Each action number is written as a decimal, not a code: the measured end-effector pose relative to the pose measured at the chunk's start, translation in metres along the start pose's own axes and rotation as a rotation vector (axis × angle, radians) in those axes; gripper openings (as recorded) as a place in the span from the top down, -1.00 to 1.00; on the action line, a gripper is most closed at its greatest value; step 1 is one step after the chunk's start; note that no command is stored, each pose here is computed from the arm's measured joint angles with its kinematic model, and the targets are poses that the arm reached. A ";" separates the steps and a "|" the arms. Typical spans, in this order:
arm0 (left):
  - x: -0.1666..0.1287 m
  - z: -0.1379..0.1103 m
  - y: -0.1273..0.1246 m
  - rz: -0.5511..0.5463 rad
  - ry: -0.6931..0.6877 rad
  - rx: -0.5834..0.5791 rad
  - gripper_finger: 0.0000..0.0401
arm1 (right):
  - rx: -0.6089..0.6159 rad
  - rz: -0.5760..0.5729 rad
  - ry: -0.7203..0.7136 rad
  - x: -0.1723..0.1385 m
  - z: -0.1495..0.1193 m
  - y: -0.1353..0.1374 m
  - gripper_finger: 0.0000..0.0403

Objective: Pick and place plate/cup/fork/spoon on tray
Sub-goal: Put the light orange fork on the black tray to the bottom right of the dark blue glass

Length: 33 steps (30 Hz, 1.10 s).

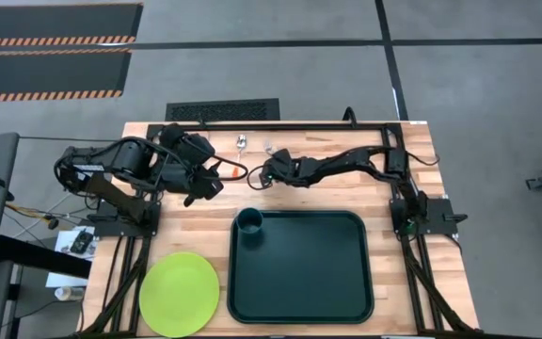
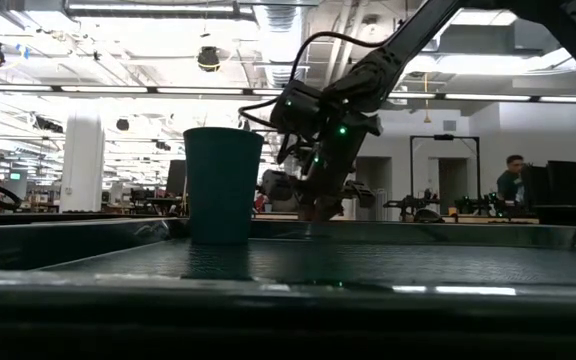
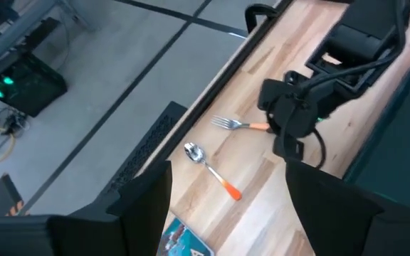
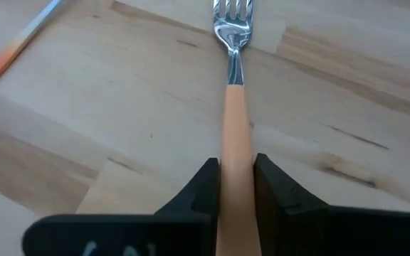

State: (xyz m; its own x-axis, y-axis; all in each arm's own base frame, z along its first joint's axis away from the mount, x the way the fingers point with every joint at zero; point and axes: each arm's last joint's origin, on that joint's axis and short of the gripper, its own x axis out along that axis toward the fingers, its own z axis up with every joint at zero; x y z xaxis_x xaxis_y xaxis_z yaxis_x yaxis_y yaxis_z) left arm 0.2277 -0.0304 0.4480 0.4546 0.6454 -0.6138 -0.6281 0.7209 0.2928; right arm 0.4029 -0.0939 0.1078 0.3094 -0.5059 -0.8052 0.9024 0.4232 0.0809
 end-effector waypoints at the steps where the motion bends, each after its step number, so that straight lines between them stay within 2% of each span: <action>1: 0.000 0.000 0.000 0.006 -0.004 0.000 -0.31 | -0.003 0.004 0.012 -0.004 0.001 -0.001 0.69; 6: 0.000 0.000 0.000 0.013 -0.009 0.007 -0.31 | -0.035 0.002 0.057 -0.033 0.009 -0.007 0.70; 11: 0.000 0.000 0.000 0.014 -0.009 0.015 -0.31 | -0.052 -0.037 -0.005 -0.073 0.023 -0.018 0.76; 17: 0.000 0.001 0.001 0.028 -0.020 0.018 -0.31 | -0.107 -0.085 0.031 -0.138 0.014 -0.034 0.76; 21: 0.000 0.001 0.000 0.025 -0.024 0.034 -0.31 | -0.131 -0.110 0.069 -0.187 -0.018 -0.036 0.76; 24: 0.000 0.002 0.000 0.025 -0.027 0.047 -0.31 | -0.109 -0.086 0.082 -0.224 -0.053 -0.033 0.76; 29: 0.000 0.005 -0.002 0.012 -0.055 0.052 -0.31 | 0.035 0.047 0.096 -0.273 -0.126 -0.021 0.76; 33: 0.000 0.010 -0.005 -0.013 -0.092 0.049 -0.31 | 0.163 0.095 0.143 -0.286 -0.187 -0.013 0.76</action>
State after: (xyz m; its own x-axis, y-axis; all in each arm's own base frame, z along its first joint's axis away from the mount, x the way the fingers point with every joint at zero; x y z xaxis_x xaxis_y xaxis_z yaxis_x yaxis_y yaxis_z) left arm 0.2372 -0.0319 0.4540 0.5200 0.6551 -0.5482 -0.5915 0.7391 0.3222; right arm 0.2464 0.1864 0.2272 0.3599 -0.3531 -0.8636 0.9114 0.3311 0.2444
